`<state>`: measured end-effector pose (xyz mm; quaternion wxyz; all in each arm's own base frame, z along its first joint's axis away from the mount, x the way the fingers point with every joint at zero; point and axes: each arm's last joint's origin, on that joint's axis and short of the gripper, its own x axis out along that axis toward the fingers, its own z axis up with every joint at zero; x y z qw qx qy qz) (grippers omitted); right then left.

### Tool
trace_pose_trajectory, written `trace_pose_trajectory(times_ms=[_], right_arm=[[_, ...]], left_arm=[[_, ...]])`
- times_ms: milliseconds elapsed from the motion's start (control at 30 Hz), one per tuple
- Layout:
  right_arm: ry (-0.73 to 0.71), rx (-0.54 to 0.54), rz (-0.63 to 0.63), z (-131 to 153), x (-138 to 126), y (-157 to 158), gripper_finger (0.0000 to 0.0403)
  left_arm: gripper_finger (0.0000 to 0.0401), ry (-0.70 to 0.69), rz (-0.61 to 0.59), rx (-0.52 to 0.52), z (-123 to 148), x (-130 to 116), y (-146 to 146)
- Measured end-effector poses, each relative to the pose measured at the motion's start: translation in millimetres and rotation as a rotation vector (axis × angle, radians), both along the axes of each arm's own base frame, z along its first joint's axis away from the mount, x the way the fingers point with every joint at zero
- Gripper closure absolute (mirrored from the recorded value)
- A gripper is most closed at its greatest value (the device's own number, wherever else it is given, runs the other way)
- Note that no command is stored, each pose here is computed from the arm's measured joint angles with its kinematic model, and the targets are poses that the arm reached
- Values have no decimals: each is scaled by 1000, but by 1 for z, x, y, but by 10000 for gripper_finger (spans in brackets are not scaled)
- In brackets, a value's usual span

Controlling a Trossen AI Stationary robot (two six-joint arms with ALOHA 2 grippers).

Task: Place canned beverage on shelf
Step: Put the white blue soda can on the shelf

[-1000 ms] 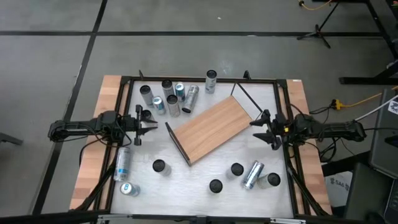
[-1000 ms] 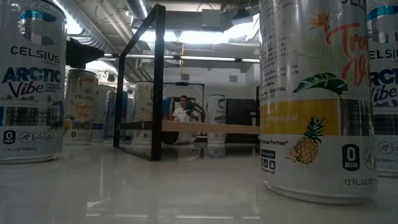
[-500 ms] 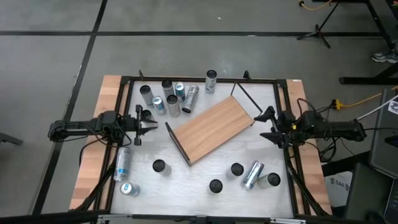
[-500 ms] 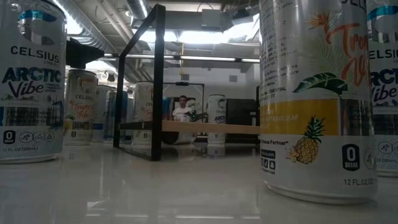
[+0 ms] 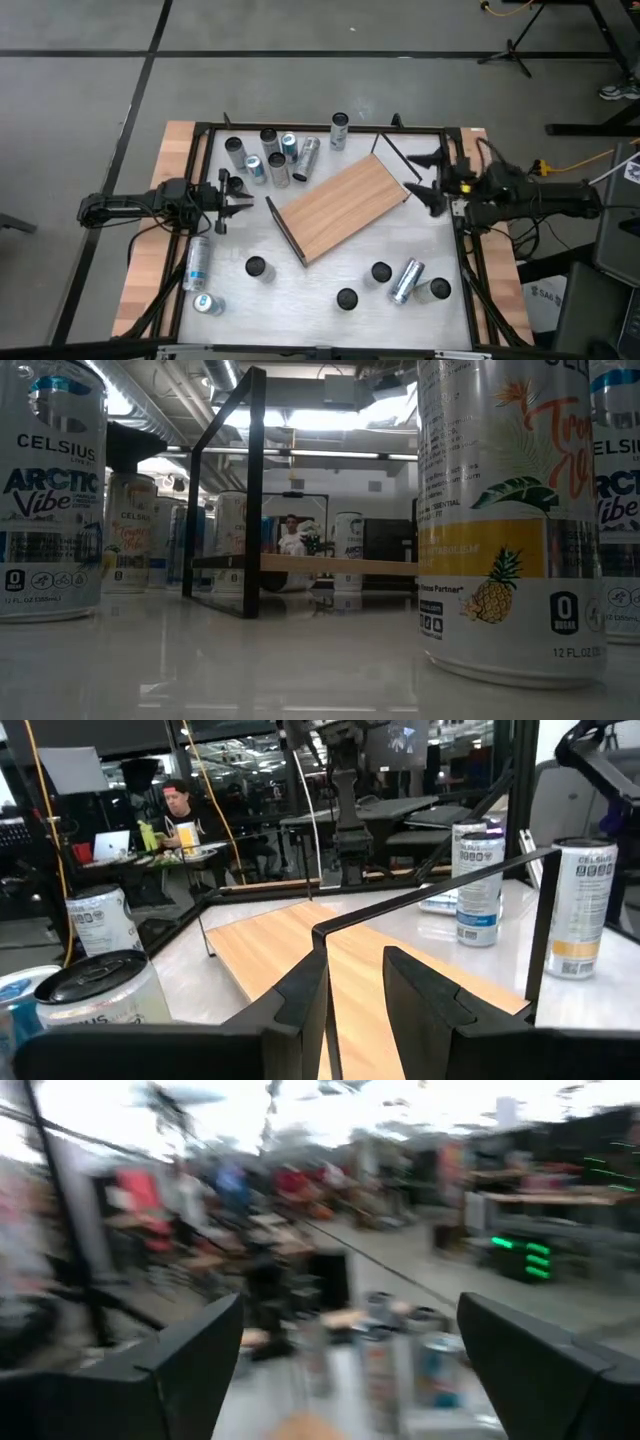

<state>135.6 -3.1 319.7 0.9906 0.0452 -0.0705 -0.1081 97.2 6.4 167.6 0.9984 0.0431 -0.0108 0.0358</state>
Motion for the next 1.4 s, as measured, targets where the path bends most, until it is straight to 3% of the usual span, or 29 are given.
trace_pose_trajectory(times_ms=[167, 500, 700, 867, 1100, 1400], right_arm=[[182, -97, -109, 31, 38, -19, 45], [459, -34, -104, 65, 127, -119, 45], [594, 7, -119, 49, 168, -184, 45], [715, 37, -70, 16, 187, -219, 45], [802, 50, -56, -17, 193, -242, 45], [852, 57, -45, -34, 197, -248, 45]], left_arm=[[309, 0, -1, -2, 0, 0, 0], [309, 0, 0, -2, 0, 0, 0], [309, 1, 0, -3, 0, 0, 0], [309, 1, -1, -3, 0, 0, 0], [309, 1, 0, -3, 0, 0, 0], [309, 1, -1, -4, 0, 0, 0]])
